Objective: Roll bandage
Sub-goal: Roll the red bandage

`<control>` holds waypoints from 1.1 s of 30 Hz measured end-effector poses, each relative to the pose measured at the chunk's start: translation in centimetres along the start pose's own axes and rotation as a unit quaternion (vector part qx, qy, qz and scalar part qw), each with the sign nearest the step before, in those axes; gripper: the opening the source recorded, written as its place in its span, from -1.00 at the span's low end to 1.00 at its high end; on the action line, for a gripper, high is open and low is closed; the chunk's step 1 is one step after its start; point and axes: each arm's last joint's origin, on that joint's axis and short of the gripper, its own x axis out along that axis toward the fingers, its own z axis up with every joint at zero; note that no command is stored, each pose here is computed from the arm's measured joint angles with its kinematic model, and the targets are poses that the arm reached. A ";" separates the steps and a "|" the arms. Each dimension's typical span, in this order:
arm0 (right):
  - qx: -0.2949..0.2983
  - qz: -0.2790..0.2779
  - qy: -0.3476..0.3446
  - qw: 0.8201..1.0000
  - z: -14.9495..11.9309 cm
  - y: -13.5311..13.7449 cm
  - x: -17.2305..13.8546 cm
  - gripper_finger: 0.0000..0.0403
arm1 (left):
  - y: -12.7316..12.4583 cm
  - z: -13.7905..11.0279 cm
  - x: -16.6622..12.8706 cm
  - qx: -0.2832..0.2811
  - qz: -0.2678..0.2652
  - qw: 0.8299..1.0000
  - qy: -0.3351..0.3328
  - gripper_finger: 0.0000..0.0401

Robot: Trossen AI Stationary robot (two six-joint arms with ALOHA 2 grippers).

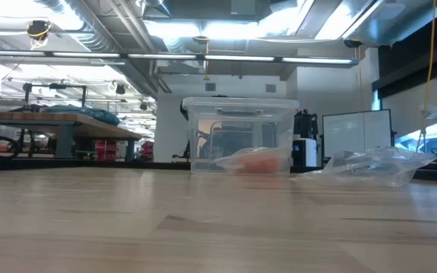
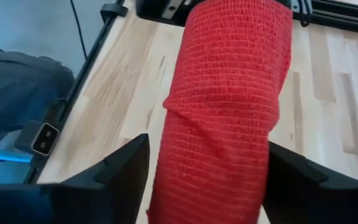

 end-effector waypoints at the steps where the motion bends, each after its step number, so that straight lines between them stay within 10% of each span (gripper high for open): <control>1: 0.000 0.002 0.000 1.000 0.0 0.0 0.0 0.26 | 0.0 0.0 0.0 0.006 0.001 1.000 -0.001 -0.98; 11: 0.035 0.027 0.016 0.999 -0.1 -1.6 1.0 0.14 | 0.1 0.0 0.0 0.126 0.008 0.992 0.005 -0.98; 22: 0.061 0.036 0.011 0.997 0.0 -1.7 1.0 -0.37 | 0.2 0.0 0.0 0.123 0.007 0.992 0.004 -0.98; 33: 0.061 0.029 0.066 0.996 1.8 -2.1 -3.0 0.50 | 0.2 -0.1 0.0 0.044 0.008 0.999 0.011 -0.98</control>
